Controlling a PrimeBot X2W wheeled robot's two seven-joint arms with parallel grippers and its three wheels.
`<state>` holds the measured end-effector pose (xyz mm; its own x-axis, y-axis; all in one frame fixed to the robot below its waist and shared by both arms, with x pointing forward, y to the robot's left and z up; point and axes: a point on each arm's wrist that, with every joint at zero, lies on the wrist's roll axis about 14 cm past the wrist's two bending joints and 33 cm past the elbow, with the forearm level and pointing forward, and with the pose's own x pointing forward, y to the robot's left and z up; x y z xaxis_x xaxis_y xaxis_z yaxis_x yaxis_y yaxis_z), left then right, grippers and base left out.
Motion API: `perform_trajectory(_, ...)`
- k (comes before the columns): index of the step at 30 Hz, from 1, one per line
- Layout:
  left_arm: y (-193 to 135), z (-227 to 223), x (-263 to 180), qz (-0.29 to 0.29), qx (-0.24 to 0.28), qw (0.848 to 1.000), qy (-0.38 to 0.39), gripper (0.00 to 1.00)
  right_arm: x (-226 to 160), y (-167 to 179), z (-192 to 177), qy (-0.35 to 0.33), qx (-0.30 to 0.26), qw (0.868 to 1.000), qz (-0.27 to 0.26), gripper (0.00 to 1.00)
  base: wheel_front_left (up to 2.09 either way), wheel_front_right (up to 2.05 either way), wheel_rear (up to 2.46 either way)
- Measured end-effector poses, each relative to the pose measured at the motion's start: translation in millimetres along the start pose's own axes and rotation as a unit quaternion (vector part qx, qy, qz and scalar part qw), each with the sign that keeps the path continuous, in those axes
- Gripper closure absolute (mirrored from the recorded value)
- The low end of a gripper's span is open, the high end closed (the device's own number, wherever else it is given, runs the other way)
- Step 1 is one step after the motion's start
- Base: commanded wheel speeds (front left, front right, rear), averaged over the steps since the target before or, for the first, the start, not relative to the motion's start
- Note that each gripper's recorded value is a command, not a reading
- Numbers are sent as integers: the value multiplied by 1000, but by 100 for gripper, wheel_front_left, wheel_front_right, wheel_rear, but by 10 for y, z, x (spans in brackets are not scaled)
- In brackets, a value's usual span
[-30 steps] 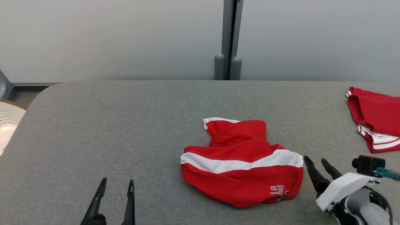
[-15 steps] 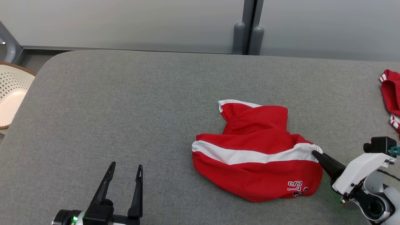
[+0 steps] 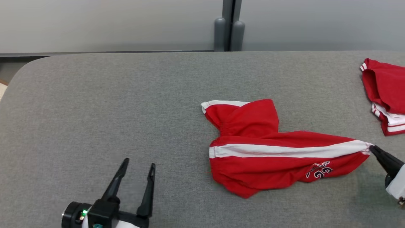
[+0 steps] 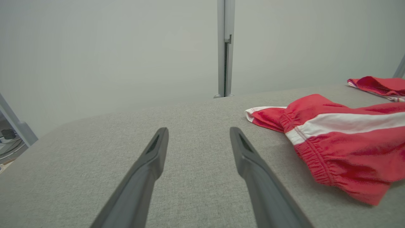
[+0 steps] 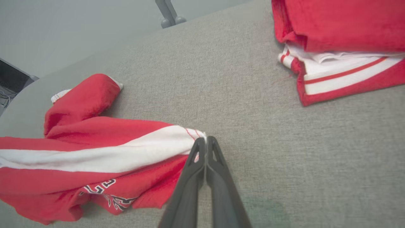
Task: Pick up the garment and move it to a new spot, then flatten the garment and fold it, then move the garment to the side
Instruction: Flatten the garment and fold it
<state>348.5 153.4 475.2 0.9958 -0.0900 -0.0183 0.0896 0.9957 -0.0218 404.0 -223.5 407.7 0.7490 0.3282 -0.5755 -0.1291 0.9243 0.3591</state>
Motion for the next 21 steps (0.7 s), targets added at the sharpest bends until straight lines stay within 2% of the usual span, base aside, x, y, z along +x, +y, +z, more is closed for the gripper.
perform_trajectory(4, -457, -179, 71, -91, -46, 994, 28, 0, -197, -243, 101, -19, -15, 999, -31, 100, 0, 0, 0)
perform_trajectory(7, -810, -321, 111, -134, -138, 979, 64, 0, -280, -326, 83, -20, -19, 999, -43, 100, 0, 0, 0)
perform_trajectory(8, -810, -321, 111, -134, -138, 979, 64, 0, -280, -326, 83, -20, -19, 999, -43, 100, 0, 0, 0)
perform_trajectory(10, -1214, -293, 133, -195, -209, 953, 99, 0, -301, -335, 58, -21, -17, 999, -46, 100, 0, 0, 0)
perform_trajectory(12, -1450, -211, 157, -237, -270, 924, 131, 0, -298, -337, 31, -20, -16, 999, -47, 100, 0, 0, 0)
perform_trajectory(13, -1499, -191, 180, -257, -310, 900, 166, 0, -282, -320, -1, -17, -13, 999, -46, 100, 0, 0, 0)
perform_trajectory(21, -1530, -304, 240, -288, -330, 867, 238, 0, -261, -318, 12, -15, -19, 999, -48, 100, 0, 0, 0)
